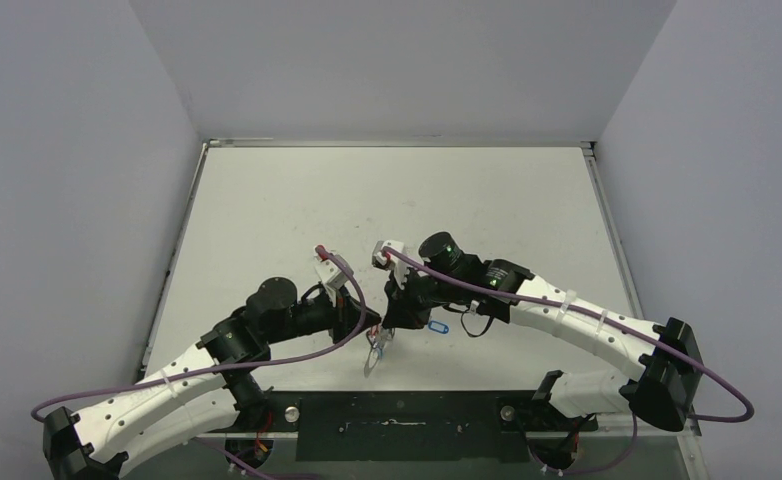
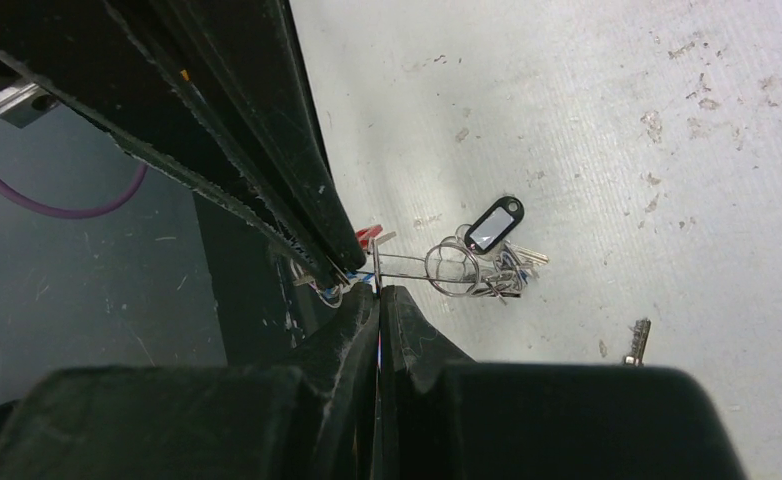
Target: Put the keys on the keyring
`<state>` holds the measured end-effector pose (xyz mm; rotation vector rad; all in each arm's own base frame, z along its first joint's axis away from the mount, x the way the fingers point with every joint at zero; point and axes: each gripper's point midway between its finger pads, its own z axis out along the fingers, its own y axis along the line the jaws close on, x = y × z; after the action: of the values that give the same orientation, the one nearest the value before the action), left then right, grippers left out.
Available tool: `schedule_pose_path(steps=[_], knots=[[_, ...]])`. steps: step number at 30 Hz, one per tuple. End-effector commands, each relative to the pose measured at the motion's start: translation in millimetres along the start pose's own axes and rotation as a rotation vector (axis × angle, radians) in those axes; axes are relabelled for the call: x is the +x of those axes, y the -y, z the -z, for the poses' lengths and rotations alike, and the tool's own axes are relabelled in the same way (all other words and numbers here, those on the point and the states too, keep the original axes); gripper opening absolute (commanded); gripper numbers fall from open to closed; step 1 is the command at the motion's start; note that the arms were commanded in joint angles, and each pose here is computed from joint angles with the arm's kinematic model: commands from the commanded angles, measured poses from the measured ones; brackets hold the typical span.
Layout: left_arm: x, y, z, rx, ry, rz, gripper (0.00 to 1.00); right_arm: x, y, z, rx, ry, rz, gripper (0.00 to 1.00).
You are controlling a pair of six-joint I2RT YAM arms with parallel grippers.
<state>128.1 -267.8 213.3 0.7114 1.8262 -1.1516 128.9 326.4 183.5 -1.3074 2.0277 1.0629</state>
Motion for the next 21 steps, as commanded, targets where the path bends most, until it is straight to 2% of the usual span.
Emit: schedule_pose_path(steps=[1, 21], knots=[[-12, 0, -2, -0.005, 0.057, -0.024, 0.0, -31, -13, 3, -0.043, 0.093, 0.076, 0.0], [15, -27, 3, -0.13, -0.028, -0.017, 0.0, -31, -16, 2, -0.047, 0.087, 0.089, 0.0]])
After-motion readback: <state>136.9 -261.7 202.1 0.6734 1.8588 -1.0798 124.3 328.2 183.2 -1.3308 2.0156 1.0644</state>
